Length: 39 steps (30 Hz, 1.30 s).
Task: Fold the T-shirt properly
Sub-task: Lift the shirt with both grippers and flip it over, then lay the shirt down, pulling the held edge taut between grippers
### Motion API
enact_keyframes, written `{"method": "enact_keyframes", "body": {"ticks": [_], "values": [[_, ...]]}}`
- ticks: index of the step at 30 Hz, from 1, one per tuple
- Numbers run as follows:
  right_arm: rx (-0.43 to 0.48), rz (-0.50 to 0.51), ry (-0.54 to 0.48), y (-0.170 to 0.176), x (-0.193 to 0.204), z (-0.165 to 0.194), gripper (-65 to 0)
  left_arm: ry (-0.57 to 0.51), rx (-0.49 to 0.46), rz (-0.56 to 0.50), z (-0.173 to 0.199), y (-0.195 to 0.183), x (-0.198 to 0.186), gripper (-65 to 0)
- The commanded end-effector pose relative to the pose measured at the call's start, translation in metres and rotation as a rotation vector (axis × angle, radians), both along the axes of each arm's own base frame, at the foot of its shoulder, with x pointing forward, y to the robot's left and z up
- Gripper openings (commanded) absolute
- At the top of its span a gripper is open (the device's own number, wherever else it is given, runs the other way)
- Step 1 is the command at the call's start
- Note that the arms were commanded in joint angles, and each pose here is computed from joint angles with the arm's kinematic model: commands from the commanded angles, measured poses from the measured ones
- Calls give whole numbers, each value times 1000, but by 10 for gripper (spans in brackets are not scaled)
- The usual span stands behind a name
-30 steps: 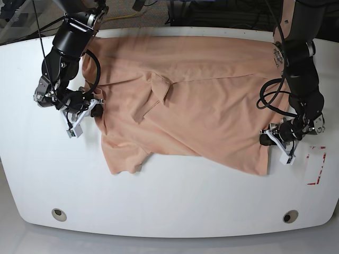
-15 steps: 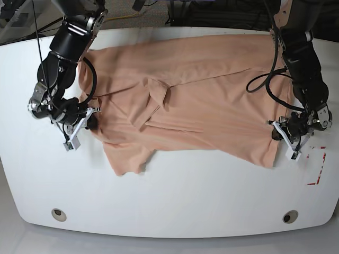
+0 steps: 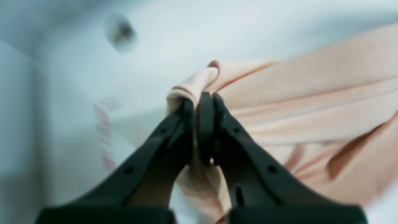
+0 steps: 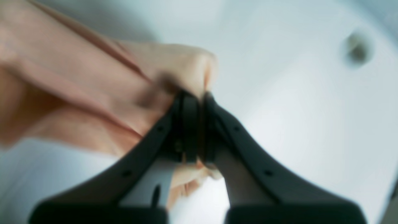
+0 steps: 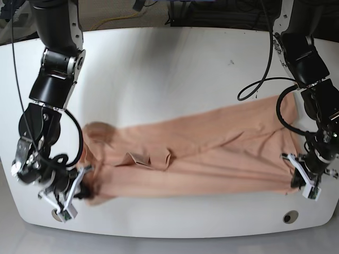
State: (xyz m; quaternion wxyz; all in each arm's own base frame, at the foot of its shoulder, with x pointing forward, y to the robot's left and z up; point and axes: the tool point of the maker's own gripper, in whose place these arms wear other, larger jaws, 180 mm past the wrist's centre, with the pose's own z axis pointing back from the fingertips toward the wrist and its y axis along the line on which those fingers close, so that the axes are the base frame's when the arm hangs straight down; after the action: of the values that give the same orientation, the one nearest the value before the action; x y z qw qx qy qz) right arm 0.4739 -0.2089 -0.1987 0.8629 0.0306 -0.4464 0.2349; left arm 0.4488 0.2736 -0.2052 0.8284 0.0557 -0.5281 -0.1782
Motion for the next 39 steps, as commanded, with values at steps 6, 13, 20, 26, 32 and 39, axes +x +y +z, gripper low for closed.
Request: {"method": "enact_keyframes", "body": {"ticks": [6,13,20,26,32,39], "values": [[-163,13,-255,-11,32,141,-650,-264,152,86,132,25,-5,-650],[-241,-23,-338,-19,29,215,-650,-390,198,187,222,51,-13,-650],[-290,-17,-314,-23,13,187,-650,-328,202,176,194,49,-13,-650],[-221,-16,-179,-35,-17,98,-650,-206,247,157,132,42,-30,-650],[-119,-15,-15,-35,-70,3,-650,-27,288,114,48,28,-70,-650],[14,-43,196,-34,-145,-88,-650,197,247,184,-36,48,-136,-650]]}}
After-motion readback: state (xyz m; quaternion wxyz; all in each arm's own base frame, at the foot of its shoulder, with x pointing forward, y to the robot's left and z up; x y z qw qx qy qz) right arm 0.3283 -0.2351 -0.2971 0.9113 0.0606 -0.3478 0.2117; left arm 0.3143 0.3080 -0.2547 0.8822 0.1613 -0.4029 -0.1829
